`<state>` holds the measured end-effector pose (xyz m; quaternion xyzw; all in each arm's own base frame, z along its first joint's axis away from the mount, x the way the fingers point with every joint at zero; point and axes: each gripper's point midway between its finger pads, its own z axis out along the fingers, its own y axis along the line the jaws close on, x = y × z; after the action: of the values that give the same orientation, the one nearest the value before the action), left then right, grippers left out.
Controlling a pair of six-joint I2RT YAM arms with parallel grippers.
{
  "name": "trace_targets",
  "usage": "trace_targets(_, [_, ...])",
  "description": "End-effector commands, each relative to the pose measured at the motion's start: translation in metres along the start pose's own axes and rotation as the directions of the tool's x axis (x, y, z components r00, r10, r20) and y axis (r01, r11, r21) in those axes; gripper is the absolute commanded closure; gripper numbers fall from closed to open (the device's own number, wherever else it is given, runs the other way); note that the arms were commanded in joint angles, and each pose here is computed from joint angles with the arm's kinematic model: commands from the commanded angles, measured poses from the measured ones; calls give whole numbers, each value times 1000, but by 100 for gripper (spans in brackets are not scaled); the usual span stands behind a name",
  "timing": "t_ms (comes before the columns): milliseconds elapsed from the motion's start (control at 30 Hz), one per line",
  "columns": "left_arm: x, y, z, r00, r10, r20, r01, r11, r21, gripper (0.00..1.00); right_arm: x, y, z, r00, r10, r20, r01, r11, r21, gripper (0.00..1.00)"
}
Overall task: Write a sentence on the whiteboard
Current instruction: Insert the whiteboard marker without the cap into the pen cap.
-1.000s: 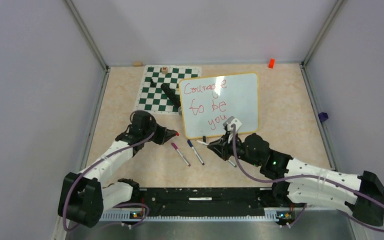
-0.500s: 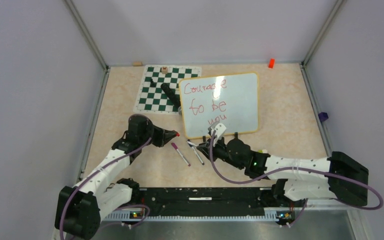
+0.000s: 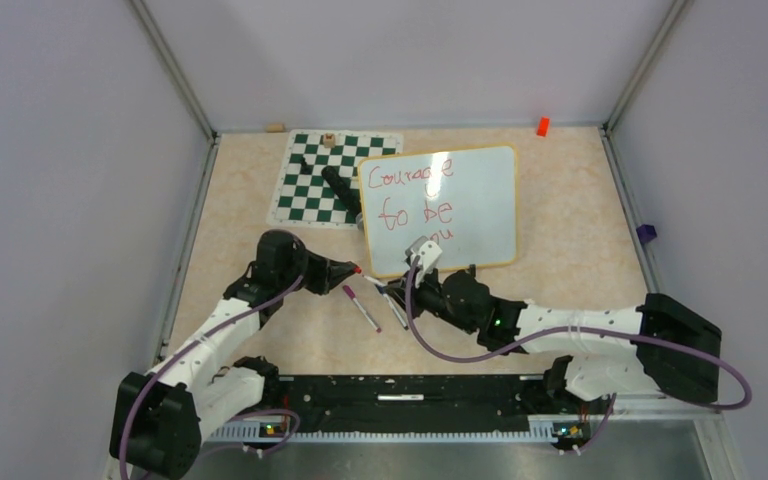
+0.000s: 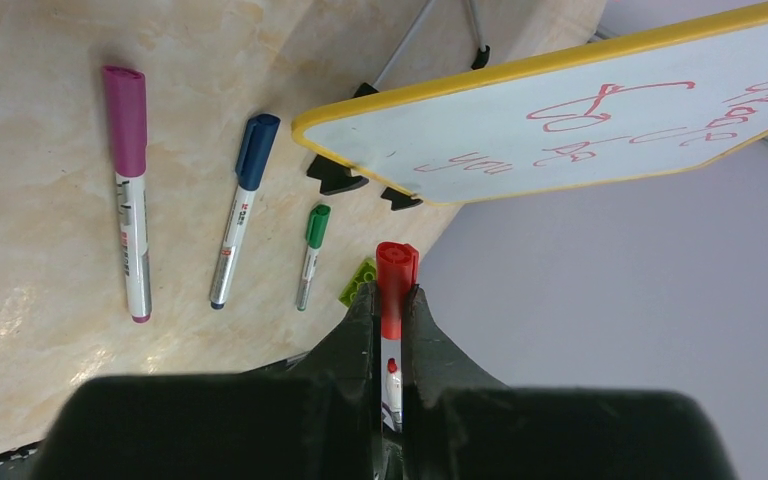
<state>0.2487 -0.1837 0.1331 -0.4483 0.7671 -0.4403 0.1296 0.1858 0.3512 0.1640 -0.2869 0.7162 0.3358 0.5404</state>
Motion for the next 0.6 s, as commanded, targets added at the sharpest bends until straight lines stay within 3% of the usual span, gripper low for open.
trace_targets(0, [4,-5,-2,1000,0,-20,1,1000,30,100,-34,11,9,996,2,90,-1,1000,-15,100])
trace_targets(567, [6,-3,-8,1000,-12,-18,13,999,37,100,-29,9,14,997,5,83,-4,1000,-5,100])
